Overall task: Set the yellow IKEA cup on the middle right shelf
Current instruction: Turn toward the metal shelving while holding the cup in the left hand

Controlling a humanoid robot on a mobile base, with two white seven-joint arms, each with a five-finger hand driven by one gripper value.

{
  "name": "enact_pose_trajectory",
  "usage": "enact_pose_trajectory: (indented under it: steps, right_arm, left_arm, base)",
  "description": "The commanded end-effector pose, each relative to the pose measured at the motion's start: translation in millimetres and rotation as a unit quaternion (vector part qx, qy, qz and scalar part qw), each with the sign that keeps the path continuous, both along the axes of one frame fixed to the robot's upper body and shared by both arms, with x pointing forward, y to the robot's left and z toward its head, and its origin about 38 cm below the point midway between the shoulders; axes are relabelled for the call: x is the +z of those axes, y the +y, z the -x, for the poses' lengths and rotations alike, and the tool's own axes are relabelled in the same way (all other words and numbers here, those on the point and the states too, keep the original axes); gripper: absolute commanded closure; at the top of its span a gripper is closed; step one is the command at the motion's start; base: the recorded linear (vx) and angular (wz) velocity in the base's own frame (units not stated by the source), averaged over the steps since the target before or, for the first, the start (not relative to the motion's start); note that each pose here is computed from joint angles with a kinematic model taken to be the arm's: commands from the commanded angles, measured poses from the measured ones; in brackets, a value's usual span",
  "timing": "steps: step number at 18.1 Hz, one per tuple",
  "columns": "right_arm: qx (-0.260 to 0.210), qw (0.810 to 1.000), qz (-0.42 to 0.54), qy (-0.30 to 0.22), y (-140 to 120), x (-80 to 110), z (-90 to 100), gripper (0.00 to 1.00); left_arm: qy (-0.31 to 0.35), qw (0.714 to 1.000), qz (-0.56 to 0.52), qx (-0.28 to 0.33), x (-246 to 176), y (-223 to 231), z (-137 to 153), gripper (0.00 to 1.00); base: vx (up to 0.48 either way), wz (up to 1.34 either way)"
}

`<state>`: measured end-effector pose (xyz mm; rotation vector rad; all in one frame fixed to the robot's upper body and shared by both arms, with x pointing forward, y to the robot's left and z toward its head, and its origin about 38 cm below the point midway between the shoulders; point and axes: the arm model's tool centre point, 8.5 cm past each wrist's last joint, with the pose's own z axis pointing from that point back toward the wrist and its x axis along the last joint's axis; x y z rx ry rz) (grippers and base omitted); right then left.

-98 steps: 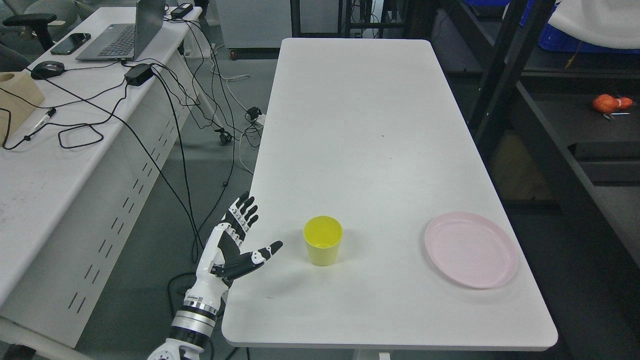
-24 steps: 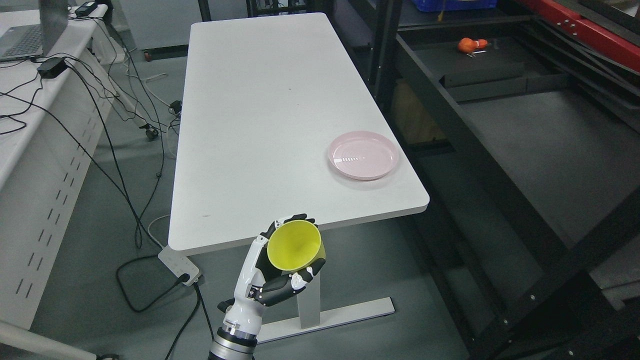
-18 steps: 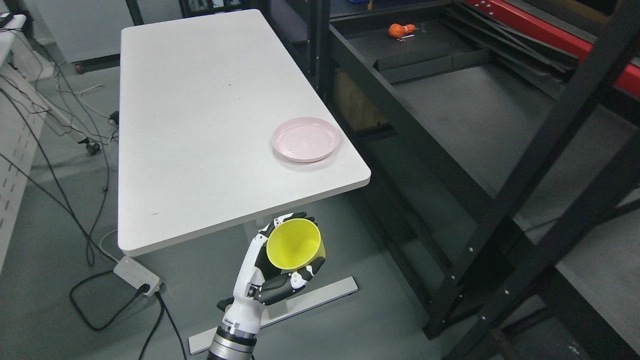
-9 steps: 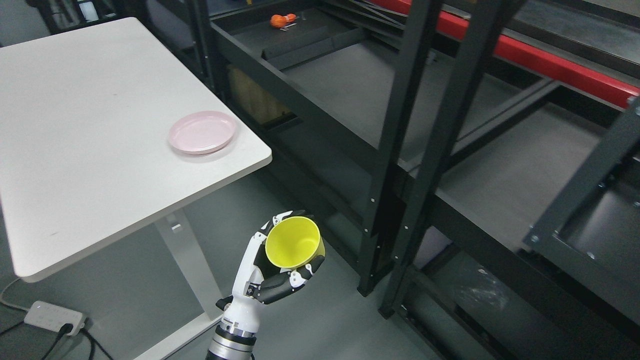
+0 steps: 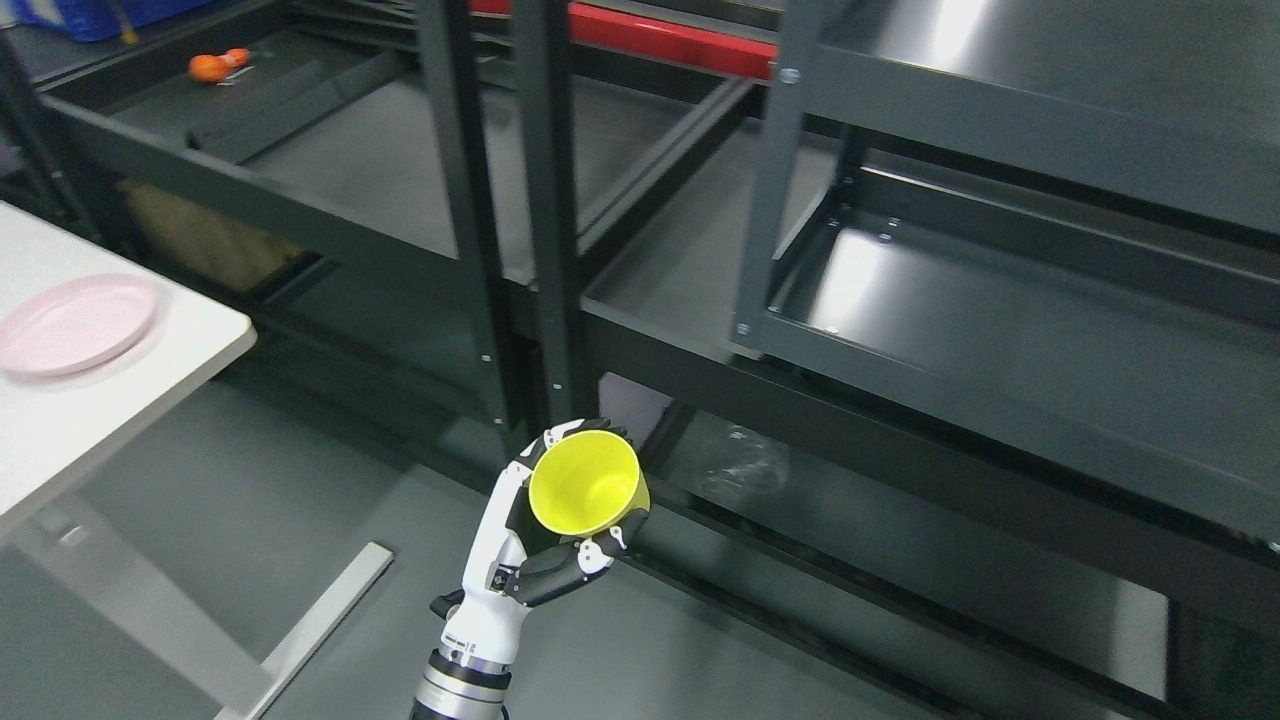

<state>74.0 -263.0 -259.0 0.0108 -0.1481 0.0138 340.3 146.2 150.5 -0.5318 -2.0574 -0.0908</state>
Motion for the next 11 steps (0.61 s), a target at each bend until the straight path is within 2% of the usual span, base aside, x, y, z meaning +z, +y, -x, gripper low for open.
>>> enact_pose_trajectory:
  steps: [1, 7, 11]
  right_arm:
    - [-0.019, 0.994, 0.112, 0.004, -28, 2.1, 6.9, 0.01]
    - [-0.019, 0.994, 0.112, 0.004, -28, 2.1, 6.9, 0.01]
    - [-0.019, 0.994, 0.112, 0.004, -28, 2.1, 6.9, 0.01]
  left_arm:
    - [-0.015, 1.0, -0.007, 0.0, 9, 4, -4, 1.0]
    - [-0.025, 1.0, -0.006, 0.0, 15, 4, -5, 1.0]
    - [-0.047, 0.999, -0.004, 0.005, 31, 7, -12, 1.0]
  base:
    - [-0.183, -0.98]
    - [-0.135, -0.87]
    - [-0.032, -0.31]
